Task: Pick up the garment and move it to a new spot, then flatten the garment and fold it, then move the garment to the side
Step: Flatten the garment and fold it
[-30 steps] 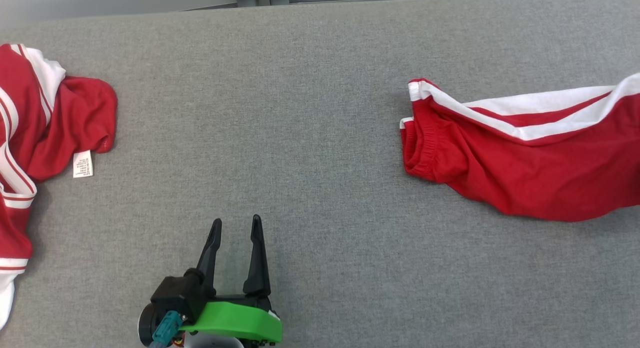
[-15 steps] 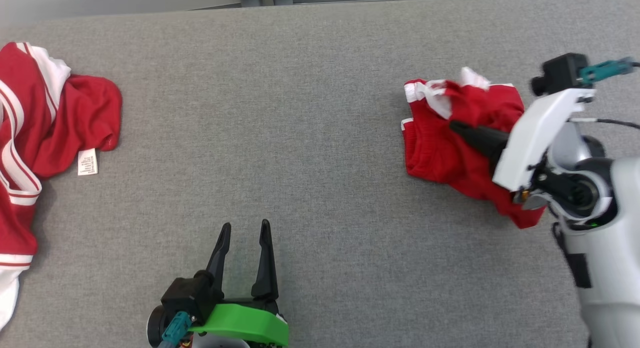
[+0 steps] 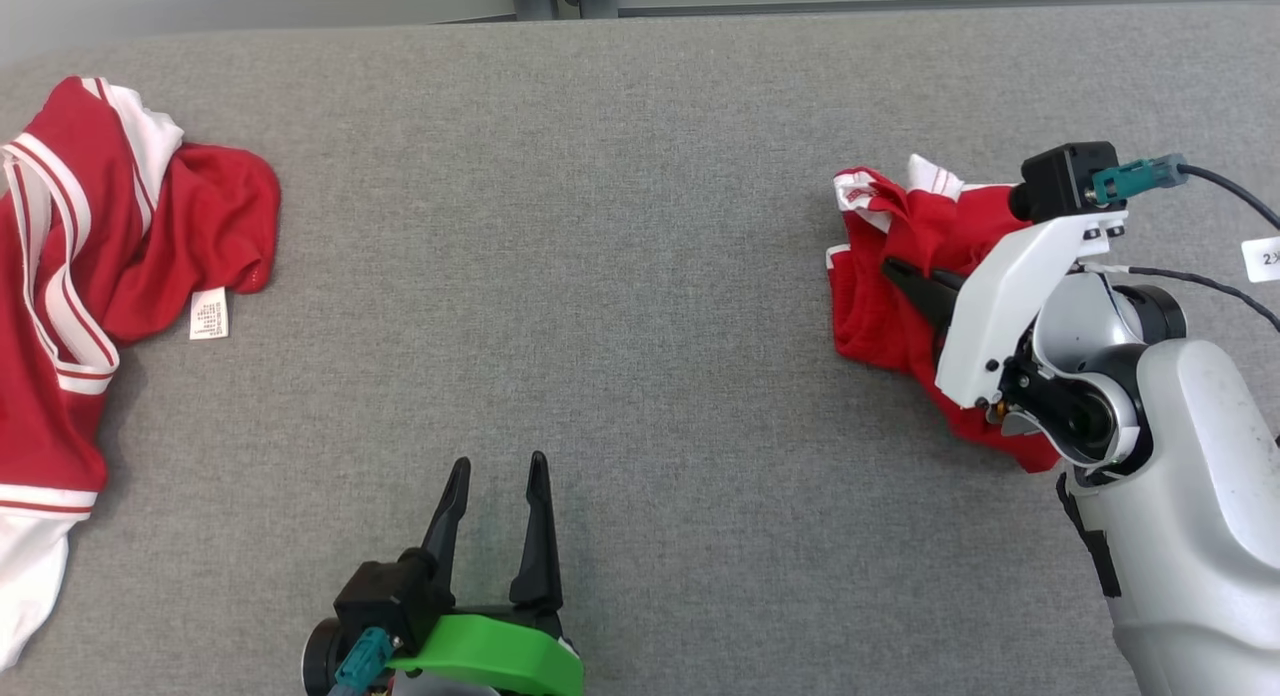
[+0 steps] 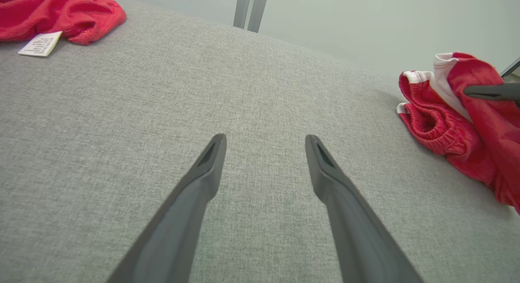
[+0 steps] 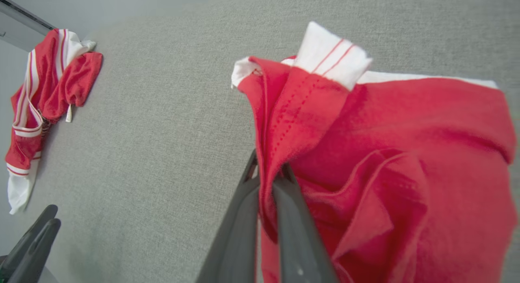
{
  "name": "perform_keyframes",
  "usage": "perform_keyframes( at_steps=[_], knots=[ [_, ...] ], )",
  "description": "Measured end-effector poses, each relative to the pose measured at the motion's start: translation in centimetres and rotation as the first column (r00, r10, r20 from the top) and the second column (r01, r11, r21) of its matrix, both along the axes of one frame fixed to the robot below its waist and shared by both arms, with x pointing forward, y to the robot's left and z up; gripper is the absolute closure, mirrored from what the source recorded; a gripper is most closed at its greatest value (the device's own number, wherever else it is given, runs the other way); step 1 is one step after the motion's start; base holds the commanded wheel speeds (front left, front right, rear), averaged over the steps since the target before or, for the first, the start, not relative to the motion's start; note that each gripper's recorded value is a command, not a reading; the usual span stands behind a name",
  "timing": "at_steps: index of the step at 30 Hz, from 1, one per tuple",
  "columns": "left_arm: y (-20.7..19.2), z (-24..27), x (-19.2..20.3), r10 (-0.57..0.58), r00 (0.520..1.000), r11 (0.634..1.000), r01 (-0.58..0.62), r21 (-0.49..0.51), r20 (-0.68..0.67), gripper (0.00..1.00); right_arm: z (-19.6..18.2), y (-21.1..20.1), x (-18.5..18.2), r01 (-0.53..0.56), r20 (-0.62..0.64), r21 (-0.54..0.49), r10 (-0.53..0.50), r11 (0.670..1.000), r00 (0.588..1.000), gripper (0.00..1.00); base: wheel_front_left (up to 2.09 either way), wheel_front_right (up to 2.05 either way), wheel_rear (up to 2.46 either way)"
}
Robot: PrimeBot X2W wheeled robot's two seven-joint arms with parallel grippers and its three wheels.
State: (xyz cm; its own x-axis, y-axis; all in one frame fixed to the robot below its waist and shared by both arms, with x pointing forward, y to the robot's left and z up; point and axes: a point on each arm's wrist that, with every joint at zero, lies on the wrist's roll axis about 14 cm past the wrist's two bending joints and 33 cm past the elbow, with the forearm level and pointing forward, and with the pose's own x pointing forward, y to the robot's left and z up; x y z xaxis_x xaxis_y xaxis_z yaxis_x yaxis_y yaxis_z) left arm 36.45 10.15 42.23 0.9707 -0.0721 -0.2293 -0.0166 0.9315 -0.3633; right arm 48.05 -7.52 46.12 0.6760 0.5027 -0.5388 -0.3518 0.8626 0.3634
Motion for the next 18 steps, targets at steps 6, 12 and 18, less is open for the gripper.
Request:
perform_keyframes(
  at_steps=[6,12,18],
  knots=[
    [-0.3,0.2,-0.1,-0.011,1.0,1.0,0.011,0.001,0.008,0.0,-0.5,-0.2,0.1,0.006,0.03,-0.044,-0.005,0.999,1.0,0.53,0.0,0.0,0.0],
    [-0.3,0.4,-0.8,-0.013,1.0,1.0,0.013,-0.001,0.012,0.0,0.9,3.4,-1.0,-0.065,0.101,0.029,0.061,0.998,0.993,0.0,0.0,0.0,0.0],
    [-0.2,0.8,-1.4,-0.012,1.0,1.0,0.012,-0.002,0.024,0.0,3.2,5.1,-2.5,-0.095,0.178,0.118,0.073,0.988,0.981,0.0,0.0,0.0,0.0]
  ],
)
